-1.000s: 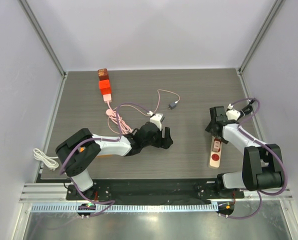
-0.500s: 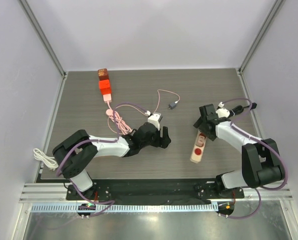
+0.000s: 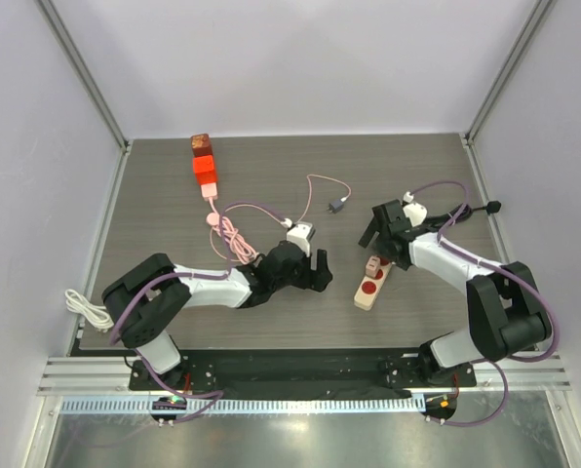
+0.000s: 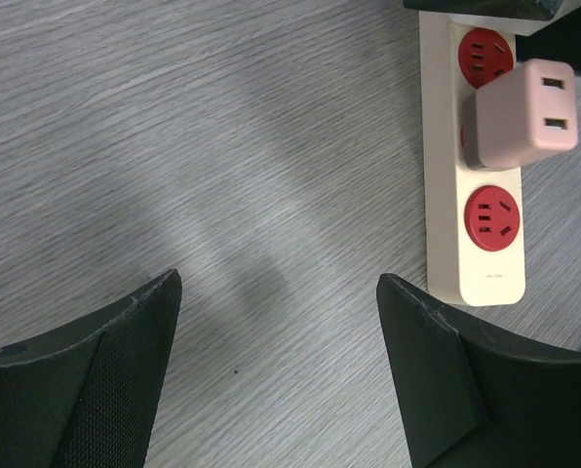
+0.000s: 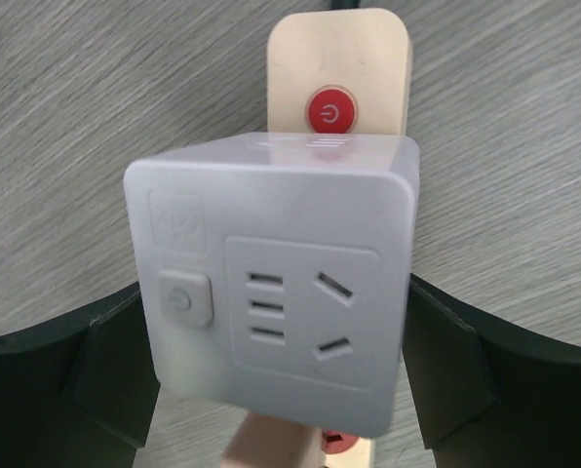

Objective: Pull the plug off the socket

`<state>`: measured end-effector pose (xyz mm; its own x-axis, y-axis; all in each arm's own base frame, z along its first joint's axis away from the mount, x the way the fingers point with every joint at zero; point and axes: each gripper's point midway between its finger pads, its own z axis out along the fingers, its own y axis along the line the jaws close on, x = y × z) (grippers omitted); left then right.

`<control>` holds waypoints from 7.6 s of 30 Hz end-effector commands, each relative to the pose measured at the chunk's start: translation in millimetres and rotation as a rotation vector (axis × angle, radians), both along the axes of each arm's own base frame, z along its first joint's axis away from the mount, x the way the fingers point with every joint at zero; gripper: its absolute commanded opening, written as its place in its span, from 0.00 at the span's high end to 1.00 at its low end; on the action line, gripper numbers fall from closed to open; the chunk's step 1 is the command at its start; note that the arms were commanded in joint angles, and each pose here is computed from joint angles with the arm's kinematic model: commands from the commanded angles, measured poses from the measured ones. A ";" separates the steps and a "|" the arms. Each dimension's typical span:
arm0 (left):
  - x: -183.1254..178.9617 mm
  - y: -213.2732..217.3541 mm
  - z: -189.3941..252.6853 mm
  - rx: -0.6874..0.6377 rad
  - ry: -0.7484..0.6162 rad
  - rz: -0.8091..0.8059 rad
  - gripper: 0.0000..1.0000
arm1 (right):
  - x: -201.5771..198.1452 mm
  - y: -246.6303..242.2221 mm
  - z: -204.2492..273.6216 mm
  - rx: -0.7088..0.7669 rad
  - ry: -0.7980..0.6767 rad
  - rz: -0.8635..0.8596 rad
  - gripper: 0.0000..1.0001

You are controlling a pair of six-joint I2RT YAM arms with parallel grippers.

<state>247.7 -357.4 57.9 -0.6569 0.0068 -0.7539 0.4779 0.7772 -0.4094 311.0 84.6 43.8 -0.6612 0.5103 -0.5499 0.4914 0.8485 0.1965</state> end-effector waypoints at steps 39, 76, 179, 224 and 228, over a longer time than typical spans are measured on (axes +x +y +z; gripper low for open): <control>-27.8 -106.2 -8.0 -0.096 -0.002 -0.191 0.42 | -53.8 18.0 73.2 0.076 -0.055 0.312 0.06; -30.4 -105.3 -30.1 -0.117 0.080 -0.136 0.68 | -53.8 17.0 18.4 0.022 -0.004 0.061 0.52; -30.8 -145.7 -40.3 -0.148 0.173 -0.195 0.53 | -65.9 2.0 38.8 -0.091 -0.049 0.161 0.99; -32.9 -131.7 -109.8 -0.025 0.375 -0.038 0.62 | -54.5 4.1 99.1 -0.035 -0.200 0.131 0.99; -32.8 -131.9 -116.0 -0.008 0.383 -0.036 0.62 | -62.0 9.6 95.4 0.010 -0.186 0.145 0.99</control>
<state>209.7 -541.5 42.7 -0.8687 -0.0549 -0.4923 0.4004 0.5075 -0.7630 219.9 55.6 78.4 -0.7355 0.3066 -0.6042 0.3762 0.9265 0.0122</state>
